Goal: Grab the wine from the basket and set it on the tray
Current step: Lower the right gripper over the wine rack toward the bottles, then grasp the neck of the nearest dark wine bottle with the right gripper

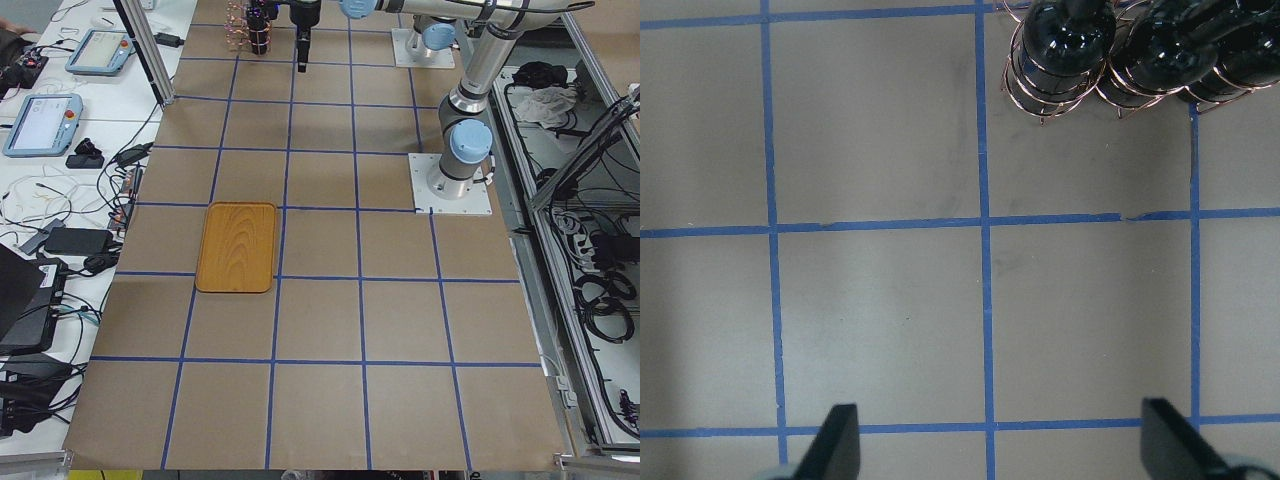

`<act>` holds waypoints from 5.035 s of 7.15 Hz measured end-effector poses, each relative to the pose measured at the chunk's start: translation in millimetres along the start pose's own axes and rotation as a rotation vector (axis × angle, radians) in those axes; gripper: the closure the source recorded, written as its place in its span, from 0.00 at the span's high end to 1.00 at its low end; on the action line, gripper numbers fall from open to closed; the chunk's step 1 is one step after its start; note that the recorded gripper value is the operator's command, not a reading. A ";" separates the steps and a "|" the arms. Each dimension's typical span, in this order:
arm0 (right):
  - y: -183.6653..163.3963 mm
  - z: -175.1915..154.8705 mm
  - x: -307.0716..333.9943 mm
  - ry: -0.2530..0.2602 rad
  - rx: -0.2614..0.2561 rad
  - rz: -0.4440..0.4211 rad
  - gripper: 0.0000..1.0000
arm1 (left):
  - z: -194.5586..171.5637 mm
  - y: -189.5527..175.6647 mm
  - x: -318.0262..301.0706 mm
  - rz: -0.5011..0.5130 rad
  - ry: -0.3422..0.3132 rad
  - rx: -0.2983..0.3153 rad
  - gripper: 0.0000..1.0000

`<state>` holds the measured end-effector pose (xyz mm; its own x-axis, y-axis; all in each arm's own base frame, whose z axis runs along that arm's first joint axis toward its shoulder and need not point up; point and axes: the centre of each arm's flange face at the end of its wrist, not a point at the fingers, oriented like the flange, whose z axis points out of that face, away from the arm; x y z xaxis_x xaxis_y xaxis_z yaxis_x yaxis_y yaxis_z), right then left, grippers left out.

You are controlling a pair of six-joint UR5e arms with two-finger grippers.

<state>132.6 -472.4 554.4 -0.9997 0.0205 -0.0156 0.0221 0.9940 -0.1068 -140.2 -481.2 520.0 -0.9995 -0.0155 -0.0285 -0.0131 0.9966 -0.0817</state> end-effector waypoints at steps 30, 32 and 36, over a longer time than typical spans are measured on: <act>-190.3 161.1 146.9 0.071 -0.023 -0.152 0.52 | 1.8 -2.7 -5.4 -0.004 -0.012 0.001 1.00; -187.0 178.9 147.2 0.065 -0.055 -0.157 0.48 | 2.2 -2.8 -5.8 -0.004 -0.013 0.000 1.00; -182.2 186.9 151.4 0.088 -0.082 -0.158 0.19 | 3.1 -3.3 -5.1 -0.003 -0.011 -0.001 1.00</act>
<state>-20.4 -670.5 385.7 -0.9880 -0.1309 0.0823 -0.1329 0.9909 -0.0197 -135.0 -484.7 517.3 -0.9990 -0.0189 -0.0396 -0.0157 0.9966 -0.0809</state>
